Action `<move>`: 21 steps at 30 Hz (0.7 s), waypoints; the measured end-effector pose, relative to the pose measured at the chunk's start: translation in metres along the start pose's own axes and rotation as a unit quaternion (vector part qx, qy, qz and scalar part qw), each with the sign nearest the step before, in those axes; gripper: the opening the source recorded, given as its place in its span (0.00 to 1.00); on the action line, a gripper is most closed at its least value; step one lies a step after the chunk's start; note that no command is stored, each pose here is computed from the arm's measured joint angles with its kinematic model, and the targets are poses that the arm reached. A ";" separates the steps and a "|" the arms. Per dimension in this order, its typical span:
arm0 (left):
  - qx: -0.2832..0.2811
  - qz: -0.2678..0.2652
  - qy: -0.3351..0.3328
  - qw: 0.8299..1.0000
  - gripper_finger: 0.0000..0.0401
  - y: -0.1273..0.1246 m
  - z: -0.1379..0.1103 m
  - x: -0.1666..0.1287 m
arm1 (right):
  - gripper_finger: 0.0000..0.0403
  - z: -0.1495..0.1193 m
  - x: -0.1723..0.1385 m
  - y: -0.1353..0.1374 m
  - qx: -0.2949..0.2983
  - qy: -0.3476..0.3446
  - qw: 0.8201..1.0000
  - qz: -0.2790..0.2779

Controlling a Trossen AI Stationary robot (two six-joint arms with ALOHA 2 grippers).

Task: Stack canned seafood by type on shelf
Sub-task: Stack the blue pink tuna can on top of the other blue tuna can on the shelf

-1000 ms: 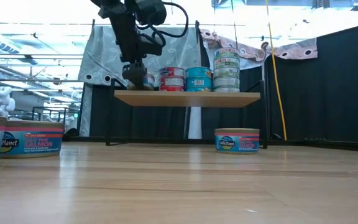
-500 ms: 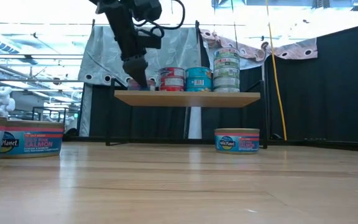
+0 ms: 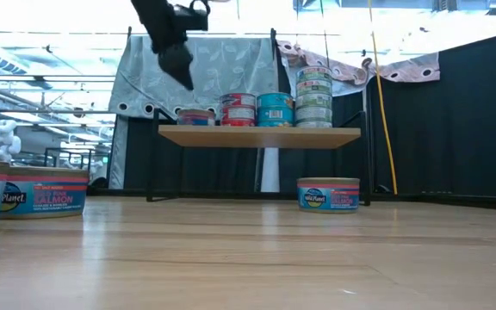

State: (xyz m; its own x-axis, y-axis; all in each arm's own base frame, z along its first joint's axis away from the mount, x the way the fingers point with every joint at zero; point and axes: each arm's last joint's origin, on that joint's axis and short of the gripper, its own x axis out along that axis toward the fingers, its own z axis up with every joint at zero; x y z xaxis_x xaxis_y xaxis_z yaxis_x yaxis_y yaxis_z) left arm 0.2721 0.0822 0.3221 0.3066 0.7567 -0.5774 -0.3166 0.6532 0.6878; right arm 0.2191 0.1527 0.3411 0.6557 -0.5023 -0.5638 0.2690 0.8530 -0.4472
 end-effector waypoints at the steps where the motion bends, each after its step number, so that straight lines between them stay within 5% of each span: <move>1: -0.011 -0.013 -0.014 1.000 0.88 -0.003 0.001 -0.006 | 0.82 0.000 0.000 0.000 0.000 0.001 1.000 0.000; 4: -0.044 -0.120 -0.080 0.989 0.88 -0.019 0.007 -0.032 | 0.82 -0.004 0.000 0.002 -0.002 0.012 1.000 0.011; 7: -0.053 -0.252 -0.158 0.953 0.88 -0.043 0.016 -0.066 | 0.79 -0.015 0.004 0.008 -0.026 0.028 0.999 0.015; 10: -0.017 -0.299 -0.217 0.929 0.88 -0.074 0.020 -0.103 | 0.75 -0.027 0.013 0.015 -0.048 0.038 0.998 0.010; 14: 0.056 -0.294 -0.311 0.902 0.88 -0.112 0.024 -0.145 | 0.69 -0.041 0.025 0.025 -0.042 0.047 0.998 0.014; 18: 0.181 -0.250 -0.365 0.878 0.88 -0.150 0.020 -0.170 | 0.62 -0.053 0.033 0.037 -0.026 0.083 0.993 0.076; 21: 0.234 -0.180 -0.348 0.890 0.88 -0.176 0.016 -0.169 | 0.55 -0.058 0.039 0.042 -0.026 0.098 0.989 0.106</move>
State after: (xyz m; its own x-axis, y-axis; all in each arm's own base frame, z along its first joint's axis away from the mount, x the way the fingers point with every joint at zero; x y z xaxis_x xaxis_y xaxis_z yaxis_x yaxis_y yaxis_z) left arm 0.2905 -0.1612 0.3063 0.8453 0.1940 -0.4978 0.2737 0.6431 0.7152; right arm 0.2146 0.1611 0.2598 0.5434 -0.3349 -0.7698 0.1006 0.9364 -0.3364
